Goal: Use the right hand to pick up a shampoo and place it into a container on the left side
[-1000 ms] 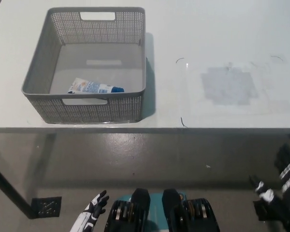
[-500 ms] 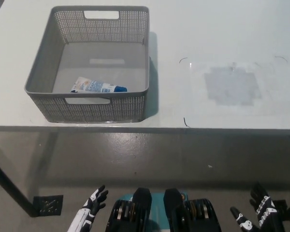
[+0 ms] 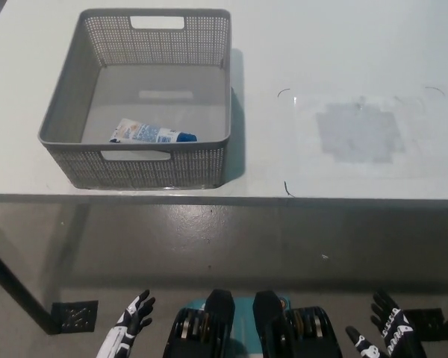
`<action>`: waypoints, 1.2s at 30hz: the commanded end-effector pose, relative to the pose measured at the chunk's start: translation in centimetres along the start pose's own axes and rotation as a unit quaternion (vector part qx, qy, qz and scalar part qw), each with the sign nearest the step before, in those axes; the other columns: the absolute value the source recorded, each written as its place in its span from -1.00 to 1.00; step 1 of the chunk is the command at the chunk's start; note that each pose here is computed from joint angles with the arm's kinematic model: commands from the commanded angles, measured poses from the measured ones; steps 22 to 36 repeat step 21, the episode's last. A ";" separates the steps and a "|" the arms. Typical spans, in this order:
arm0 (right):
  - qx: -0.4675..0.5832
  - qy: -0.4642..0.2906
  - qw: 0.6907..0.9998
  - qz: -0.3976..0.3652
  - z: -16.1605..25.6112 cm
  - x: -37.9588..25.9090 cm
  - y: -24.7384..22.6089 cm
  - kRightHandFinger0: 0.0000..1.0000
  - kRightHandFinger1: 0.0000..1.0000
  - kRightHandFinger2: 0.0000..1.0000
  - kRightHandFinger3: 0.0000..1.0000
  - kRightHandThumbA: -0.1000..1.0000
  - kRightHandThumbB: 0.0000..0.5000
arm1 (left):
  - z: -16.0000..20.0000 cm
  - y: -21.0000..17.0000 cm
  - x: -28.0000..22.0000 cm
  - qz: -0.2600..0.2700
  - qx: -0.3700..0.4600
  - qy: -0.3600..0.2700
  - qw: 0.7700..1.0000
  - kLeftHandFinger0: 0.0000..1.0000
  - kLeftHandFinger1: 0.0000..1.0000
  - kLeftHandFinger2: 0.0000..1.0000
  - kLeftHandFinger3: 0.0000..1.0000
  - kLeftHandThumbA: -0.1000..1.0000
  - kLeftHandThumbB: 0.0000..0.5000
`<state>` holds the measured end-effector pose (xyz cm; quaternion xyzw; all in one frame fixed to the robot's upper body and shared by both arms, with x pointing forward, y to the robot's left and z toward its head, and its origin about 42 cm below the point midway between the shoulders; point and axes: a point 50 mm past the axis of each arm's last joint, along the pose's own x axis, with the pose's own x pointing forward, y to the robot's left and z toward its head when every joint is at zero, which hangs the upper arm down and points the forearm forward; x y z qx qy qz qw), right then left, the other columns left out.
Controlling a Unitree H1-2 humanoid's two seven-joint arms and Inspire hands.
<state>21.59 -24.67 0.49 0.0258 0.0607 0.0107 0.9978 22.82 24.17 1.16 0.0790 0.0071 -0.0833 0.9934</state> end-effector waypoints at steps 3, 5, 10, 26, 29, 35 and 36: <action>-0.001 -0.032 0.999 0.019 1.0 0.7 0.1 1.00 1.00 1.00 1.00 0.77 0.26 | 0.3 0.6 -0.2 0.015 -0.008 -0.023 1.000 1.00 1.00 1.00 1.00 1.00 -0.01; -0.003 -0.032 0.999 0.021 1.0 0.8 0.2 1.00 1.00 1.00 1.00 0.76 0.24 | 0.3 0.7 -0.2 0.015 -0.003 -0.020 1.000 1.00 1.00 1.00 1.00 1.00 0.03; 0.001 -0.036 0.999 0.026 1.1 0.8 0.4 1.00 1.00 1.00 1.00 0.75 0.20 | 0.3 0.7 -0.1 0.014 -0.005 -0.022 1.000 1.00 1.00 1.00 1.00 1.00 -0.03; -0.009 -0.044 0.999 0.031 1.9 1.9 0.4 1.00 1.00 1.00 1.00 0.76 0.22 | 0.7 1.0 0.6 0.023 -0.001 -0.022 0.999 1.00 1.00 1.00 1.00 0.89 -0.10; -0.009 -0.044 0.999 0.031 1.9 1.9 0.4 1.00 1.00 1.00 1.00 0.76 0.22 | 0.7 1.0 0.6 0.023 -0.001 -0.022 0.999 1.00 1.00 1.00 1.00 0.89 -0.10; -0.009 -0.044 0.999 0.031 1.9 1.9 0.4 1.00 1.00 1.00 1.00 0.76 0.22 | 0.7 1.0 0.6 0.023 -0.001 -0.022 0.999 1.00 1.00 1.00 1.00 0.89 -0.10; -0.009 -0.044 0.999 0.031 1.9 1.9 0.4 1.00 1.00 1.00 1.00 0.76 0.22 | 0.7 1.0 0.6 0.023 -0.001 -0.022 0.999 1.00 1.00 1.00 1.00 0.89 -0.10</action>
